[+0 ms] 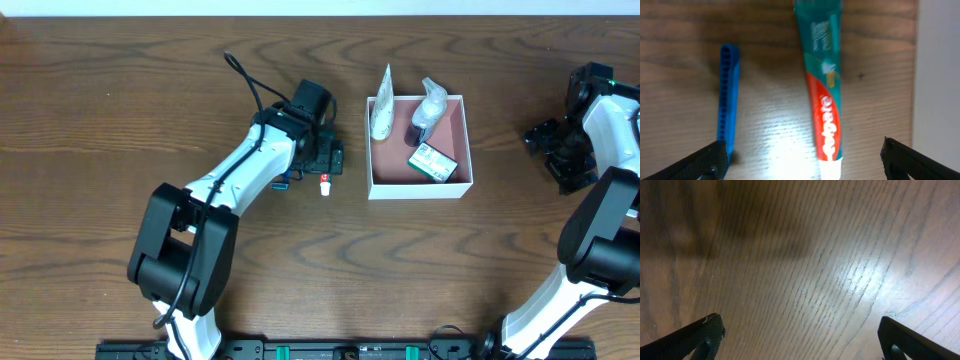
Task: Pack container
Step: 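Reach left gripper toward the Colgate toothpaste tube, then lower left gripper over the toothpaste tube and close on it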
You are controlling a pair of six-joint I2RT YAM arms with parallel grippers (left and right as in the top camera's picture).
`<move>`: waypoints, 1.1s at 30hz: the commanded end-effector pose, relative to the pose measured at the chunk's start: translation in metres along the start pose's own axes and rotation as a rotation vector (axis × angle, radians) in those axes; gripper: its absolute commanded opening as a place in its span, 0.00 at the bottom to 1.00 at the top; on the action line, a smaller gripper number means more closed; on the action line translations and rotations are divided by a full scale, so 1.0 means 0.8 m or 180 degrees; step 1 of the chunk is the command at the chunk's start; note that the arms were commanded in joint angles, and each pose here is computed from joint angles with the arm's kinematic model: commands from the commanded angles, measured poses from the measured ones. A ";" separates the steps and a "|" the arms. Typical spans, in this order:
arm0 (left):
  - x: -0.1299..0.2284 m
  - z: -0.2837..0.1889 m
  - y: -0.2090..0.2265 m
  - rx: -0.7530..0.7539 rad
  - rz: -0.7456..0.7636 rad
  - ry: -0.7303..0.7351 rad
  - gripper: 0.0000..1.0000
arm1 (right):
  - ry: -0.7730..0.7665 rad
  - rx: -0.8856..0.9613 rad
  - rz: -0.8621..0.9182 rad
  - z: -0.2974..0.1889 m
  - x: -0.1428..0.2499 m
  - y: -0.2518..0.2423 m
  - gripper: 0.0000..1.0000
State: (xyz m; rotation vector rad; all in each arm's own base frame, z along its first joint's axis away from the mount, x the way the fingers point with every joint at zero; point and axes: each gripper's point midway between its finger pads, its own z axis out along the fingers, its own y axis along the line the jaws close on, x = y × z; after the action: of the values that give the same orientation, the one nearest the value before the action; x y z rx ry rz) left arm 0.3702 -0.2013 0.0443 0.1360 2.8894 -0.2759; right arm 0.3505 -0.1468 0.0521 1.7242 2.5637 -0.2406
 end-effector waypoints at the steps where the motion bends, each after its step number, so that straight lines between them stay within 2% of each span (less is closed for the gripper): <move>1: -0.001 0.004 -0.008 -0.0007 0.0003 -0.0005 0.98 | -0.0055 -0.0012 0.0070 -0.007 -0.003 -0.002 0.99; 4: 0.001 0.004 -0.014 -0.0046 0.0188 -0.0022 0.98 | -0.0054 -0.0011 0.0078 -0.007 -0.004 -0.003 0.99; 9: 0.007 0.001 0.008 -0.0564 -0.0107 -0.0107 0.98 | -0.0053 -0.0010 0.0075 -0.007 -0.004 -0.003 0.99; 15: 0.006 0.001 0.012 -0.0572 -0.0354 -0.0126 0.98 | -0.0054 -0.0011 0.0073 -0.007 -0.004 -0.003 0.99; 33: -0.008 0.007 -0.001 -0.0465 -0.0318 -0.0273 0.98 | -0.0054 -0.0012 0.0074 -0.007 -0.004 -0.003 0.99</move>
State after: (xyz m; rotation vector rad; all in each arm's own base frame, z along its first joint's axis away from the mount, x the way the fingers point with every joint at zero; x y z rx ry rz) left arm 0.3716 -0.2040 0.0448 -0.0242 2.8325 -0.1103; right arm 0.3505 -0.1470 0.0521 1.7242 2.5637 -0.2406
